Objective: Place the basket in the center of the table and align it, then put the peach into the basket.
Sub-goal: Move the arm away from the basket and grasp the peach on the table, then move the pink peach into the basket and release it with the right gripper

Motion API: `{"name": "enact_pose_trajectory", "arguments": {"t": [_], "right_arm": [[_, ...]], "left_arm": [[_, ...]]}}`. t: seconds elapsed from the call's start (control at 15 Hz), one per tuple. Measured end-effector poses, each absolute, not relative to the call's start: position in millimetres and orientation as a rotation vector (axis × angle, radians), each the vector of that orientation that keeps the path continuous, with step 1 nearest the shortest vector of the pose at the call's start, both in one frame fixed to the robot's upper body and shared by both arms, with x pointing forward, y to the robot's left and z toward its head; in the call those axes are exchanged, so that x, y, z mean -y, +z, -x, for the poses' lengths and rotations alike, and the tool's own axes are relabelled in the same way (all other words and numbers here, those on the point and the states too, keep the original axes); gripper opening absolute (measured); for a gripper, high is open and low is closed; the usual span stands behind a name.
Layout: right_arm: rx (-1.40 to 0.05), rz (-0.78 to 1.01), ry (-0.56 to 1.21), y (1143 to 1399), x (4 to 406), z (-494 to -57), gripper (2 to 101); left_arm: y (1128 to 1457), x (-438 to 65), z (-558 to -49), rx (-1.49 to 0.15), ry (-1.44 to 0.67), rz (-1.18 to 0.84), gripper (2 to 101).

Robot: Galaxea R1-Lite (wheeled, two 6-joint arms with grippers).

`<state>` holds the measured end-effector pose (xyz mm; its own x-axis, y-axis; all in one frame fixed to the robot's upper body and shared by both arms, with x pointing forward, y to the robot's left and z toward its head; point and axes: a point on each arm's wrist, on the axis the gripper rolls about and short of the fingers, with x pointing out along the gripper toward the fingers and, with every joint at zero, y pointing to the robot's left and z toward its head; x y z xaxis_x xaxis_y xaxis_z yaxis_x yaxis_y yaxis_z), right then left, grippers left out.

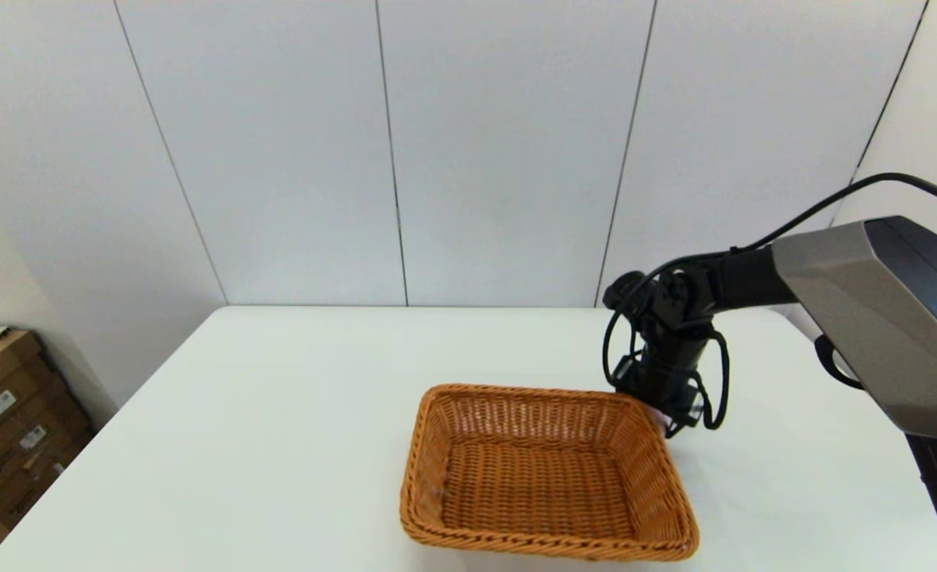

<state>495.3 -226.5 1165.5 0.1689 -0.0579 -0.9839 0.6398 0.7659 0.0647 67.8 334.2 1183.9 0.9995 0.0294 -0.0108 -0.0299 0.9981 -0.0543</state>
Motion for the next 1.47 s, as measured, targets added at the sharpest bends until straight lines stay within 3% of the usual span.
{"name": "enact_pose_trajectory", "arguments": {"t": [0.2,0.27,0.33,0.73,1.13,1.47], "right_arm": [[-1.324,-0.544,-0.53,1164.6,227.9,-496.2,44.2],[-1.324,-0.546,-0.531,1164.6,228.6,-496.6,29.0],[-1.323,-0.55,-0.53,1164.9,229.1,-496.9,4.1],[-1.268,-0.614,-0.521,1191.5,249.6,-501.4,5.4],[-1.185,-0.666,-0.492,1252.2,276.3,-491.0,5.4],[-1.141,-0.671,-0.375,1324.5,286.3,-446.2,5.4]], "left_arm": [[1183.9,-334.2,-67.8,-0.01,0.03,0.054,97.8],[1183.9,-334.2,-67.8,-0.01,0.03,0.054,97.8],[1183.9,-334.2,-67.8,-0.01,0.03,0.054,97.8],[1183.9,-334.2,-67.8,-0.01,0.031,0.055,97.8],[1183.9,-334.2,-67.8,-0.01,0.03,0.054,97.8],[1183.9,-334.2,-67.8,-0.01,0.03,0.053,97.8]]}}
